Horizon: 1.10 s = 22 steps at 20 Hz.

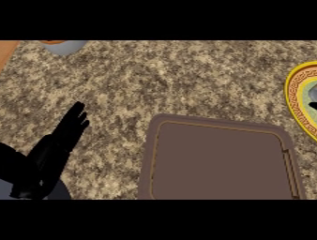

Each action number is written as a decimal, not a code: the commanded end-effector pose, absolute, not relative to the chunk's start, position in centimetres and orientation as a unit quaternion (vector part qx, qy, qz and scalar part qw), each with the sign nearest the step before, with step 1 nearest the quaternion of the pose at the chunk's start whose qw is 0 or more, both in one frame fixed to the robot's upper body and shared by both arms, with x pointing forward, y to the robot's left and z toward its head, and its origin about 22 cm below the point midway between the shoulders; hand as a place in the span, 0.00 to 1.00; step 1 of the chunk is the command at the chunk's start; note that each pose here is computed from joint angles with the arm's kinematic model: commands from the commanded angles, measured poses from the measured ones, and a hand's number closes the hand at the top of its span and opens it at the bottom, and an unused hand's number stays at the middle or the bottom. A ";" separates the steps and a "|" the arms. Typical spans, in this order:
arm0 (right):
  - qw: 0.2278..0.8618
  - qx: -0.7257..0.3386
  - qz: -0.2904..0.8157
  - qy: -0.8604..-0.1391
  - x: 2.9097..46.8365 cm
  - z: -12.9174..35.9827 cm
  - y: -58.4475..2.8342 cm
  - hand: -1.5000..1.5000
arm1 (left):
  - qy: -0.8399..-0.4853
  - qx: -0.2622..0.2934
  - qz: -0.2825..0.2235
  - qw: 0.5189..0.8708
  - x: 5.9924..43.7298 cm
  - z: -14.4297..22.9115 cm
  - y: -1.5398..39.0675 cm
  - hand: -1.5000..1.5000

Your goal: Pick the can from the tray and place it in the plate

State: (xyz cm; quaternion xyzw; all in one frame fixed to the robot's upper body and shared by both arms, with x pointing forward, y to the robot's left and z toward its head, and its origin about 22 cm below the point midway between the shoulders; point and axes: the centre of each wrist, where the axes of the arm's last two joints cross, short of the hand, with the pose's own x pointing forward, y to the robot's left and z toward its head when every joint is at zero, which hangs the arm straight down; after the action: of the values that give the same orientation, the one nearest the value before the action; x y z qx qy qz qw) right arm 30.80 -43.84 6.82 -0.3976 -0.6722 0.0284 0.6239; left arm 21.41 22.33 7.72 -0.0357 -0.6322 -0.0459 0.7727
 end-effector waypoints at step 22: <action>0.650 -0.194 0.005 -0.735 19.5 5.6 -58.1 0.00 | -0.560 0.000 -0.005 0.828 21.1 1.4 23.0 0.50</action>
State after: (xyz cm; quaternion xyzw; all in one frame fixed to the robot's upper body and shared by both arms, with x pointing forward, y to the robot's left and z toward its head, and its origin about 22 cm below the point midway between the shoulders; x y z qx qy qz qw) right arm 21.78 -56.45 5.45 -0.2003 -0.7399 -0.0201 0.6419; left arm 22.18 22.74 6.66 -0.0285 -0.6273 -0.0200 0.7780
